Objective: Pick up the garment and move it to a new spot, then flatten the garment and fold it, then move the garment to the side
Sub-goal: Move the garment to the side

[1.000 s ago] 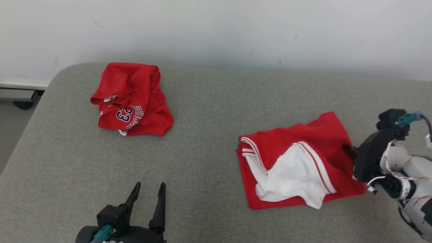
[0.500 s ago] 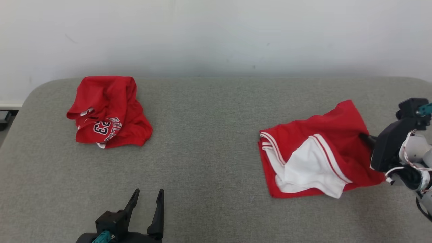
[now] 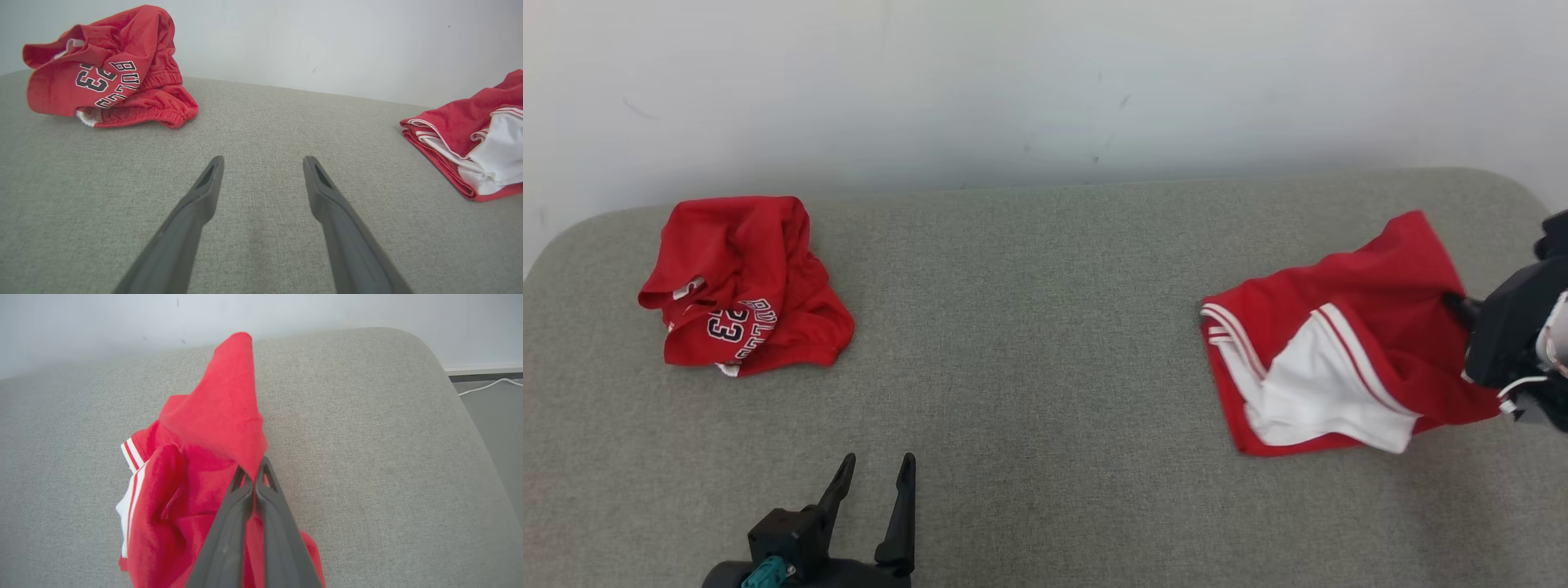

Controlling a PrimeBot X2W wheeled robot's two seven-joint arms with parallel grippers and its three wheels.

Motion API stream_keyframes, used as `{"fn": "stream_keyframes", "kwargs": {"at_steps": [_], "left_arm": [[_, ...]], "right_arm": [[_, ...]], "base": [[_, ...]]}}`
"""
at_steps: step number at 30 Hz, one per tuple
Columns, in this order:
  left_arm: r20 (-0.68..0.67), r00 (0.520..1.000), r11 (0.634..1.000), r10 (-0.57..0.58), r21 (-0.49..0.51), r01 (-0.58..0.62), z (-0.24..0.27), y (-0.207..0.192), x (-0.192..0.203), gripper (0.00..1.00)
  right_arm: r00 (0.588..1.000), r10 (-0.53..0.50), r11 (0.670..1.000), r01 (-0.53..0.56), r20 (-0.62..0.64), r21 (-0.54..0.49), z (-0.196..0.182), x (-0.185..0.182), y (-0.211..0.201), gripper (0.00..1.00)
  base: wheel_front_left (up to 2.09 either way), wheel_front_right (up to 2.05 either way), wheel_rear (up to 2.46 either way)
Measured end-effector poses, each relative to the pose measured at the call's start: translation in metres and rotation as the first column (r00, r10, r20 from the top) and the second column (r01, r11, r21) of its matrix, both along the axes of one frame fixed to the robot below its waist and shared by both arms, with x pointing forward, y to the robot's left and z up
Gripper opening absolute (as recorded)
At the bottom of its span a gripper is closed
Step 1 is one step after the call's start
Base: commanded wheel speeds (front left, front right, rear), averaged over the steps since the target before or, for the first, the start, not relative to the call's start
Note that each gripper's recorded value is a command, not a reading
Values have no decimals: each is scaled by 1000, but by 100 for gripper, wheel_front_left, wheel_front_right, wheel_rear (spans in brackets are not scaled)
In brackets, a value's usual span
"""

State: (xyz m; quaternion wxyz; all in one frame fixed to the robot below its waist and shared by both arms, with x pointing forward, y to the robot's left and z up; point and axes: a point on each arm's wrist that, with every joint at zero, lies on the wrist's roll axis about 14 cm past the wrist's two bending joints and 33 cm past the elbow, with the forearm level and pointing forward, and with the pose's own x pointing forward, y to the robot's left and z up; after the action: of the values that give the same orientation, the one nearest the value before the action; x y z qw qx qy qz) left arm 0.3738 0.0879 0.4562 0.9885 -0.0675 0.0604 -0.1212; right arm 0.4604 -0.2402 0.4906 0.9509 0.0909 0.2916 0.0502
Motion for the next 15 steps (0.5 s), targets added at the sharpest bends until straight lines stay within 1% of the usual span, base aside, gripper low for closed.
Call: {"fn": "stream_keyframes", "kwargs": {"at_steps": [6,15], "left_arm": [[-2,1000,1000,-18,-4,18,-1,-5,1,100],[-8,1000,1000,-28,-3,28,-3,-8,3,100]], "right_arm": [[998,-60,997,61,21,-45,14,5,-32,0],[993,-115,991,115,-1,-71,10,4,-55,0]], "base": [[0,0,0],[0,0,0]]}}
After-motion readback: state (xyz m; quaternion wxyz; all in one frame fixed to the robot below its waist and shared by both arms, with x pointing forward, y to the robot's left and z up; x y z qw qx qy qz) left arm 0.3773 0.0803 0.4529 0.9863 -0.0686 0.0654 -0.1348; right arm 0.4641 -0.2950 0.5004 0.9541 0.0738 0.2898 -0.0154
